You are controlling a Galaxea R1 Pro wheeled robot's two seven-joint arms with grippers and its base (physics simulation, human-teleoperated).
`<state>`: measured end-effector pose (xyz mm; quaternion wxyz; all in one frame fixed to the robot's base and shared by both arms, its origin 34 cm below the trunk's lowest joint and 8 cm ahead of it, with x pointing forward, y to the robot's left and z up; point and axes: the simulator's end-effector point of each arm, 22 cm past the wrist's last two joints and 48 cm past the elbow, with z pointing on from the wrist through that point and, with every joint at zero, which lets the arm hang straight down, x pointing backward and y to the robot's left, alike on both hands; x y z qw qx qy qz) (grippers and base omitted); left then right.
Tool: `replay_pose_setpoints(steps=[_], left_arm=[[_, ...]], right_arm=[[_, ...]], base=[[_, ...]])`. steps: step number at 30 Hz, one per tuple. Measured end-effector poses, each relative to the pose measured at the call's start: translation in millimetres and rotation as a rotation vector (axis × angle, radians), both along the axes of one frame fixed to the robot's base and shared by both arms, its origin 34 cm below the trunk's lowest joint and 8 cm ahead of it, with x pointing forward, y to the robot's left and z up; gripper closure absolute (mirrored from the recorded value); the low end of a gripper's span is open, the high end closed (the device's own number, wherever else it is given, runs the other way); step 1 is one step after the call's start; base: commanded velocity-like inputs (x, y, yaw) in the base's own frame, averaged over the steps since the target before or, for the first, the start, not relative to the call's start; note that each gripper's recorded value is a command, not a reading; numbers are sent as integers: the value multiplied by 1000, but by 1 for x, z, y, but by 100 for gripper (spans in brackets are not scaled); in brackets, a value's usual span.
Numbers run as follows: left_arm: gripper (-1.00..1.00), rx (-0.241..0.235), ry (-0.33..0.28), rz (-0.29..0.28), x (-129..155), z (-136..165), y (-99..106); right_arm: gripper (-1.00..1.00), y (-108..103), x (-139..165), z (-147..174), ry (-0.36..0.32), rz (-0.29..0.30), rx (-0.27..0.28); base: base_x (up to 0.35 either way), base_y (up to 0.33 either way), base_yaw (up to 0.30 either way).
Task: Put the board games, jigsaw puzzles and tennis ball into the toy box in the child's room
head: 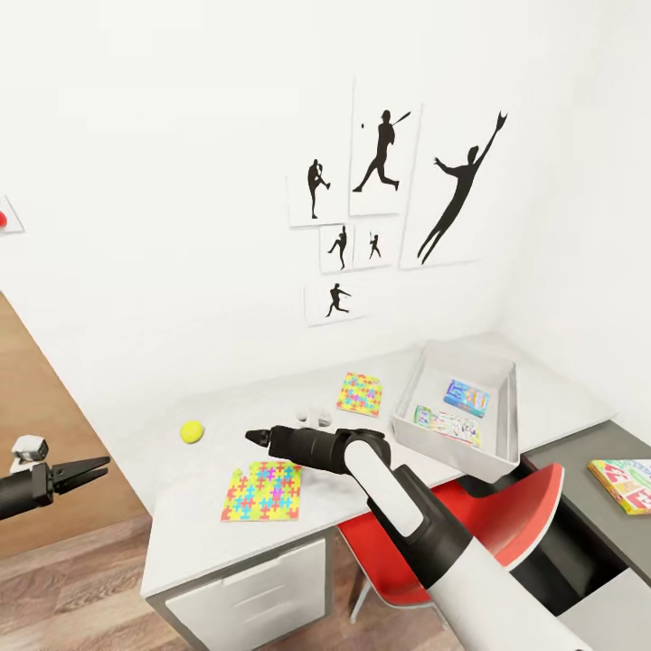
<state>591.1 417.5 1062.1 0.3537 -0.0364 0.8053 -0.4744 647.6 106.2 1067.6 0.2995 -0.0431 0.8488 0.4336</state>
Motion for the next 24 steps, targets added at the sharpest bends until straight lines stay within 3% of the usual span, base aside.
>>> replay_pose_setpoints(steps=[14, 24], left_arm=[[-100, -1, 0, 0, 0, -1, 0], [-100, -1, 2, 1, 0, -1, 0]], right_arm=[[-100, 19, -10, 4, -13, 31, -2], [-100, 22, -7, 8, -25, 12, 13]], base=[[0, 101, 0], [0, 16, 26]])
